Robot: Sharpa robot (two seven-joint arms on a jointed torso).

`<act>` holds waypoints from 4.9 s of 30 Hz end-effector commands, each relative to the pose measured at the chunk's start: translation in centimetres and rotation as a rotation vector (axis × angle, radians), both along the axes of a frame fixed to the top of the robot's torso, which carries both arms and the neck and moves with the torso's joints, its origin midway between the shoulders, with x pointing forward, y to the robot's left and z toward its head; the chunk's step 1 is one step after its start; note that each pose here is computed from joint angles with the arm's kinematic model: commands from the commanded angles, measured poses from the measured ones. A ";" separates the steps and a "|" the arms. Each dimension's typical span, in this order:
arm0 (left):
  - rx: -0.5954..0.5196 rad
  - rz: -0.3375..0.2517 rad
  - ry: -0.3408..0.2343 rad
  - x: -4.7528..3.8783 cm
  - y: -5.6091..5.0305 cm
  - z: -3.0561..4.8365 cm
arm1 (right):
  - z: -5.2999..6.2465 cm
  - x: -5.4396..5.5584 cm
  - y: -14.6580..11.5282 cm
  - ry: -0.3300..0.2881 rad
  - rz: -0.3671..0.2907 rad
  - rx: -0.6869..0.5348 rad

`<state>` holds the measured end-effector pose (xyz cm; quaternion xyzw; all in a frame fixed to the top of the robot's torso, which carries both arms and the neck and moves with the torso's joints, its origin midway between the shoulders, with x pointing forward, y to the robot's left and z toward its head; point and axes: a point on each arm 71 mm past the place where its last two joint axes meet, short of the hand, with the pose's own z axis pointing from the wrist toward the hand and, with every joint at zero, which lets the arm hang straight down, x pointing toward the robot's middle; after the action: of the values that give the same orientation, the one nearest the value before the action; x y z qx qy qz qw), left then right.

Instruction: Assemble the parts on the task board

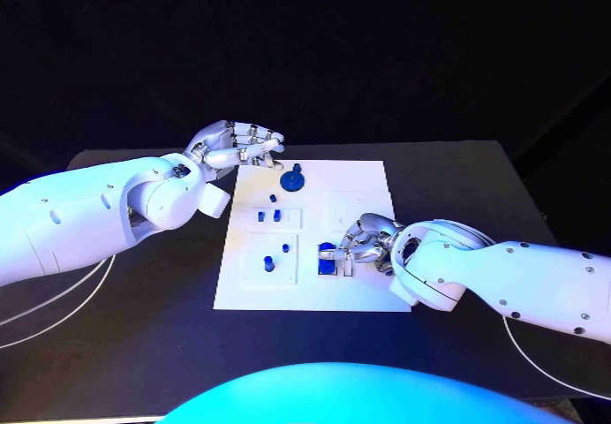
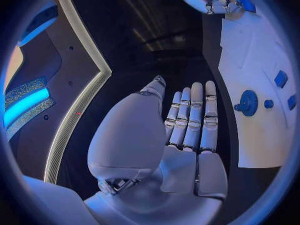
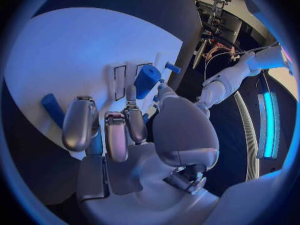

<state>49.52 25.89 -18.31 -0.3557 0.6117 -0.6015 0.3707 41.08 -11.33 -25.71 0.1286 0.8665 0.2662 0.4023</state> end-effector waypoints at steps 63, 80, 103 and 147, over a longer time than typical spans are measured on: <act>-0.004 -0.015 0.000 -0.04 0.0 0.03 | 0.0 -0.9 -0.8 -0.018 0.096 -0.037; 0.002 -0.014 -0.002 -0.05 0.0 0.03 | 0.2 -1.4 -0.7 -0.001 0.134 0.023; -0.040 -0.007 0.012 -0.30 0.1 0.17 | 3.9 -0.4 -8.1 -0.209 -0.018 0.110; -0.021 -0.019 0.002 -0.48 0.0 0.19 | -1.2 -0.9 -8.7 -0.126 0.033 -0.245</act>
<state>49.10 26.09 -18.22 -0.3617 0.6094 -0.6041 0.3644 40.47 -20.11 -26.44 0.0685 0.8531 0.1885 0.4816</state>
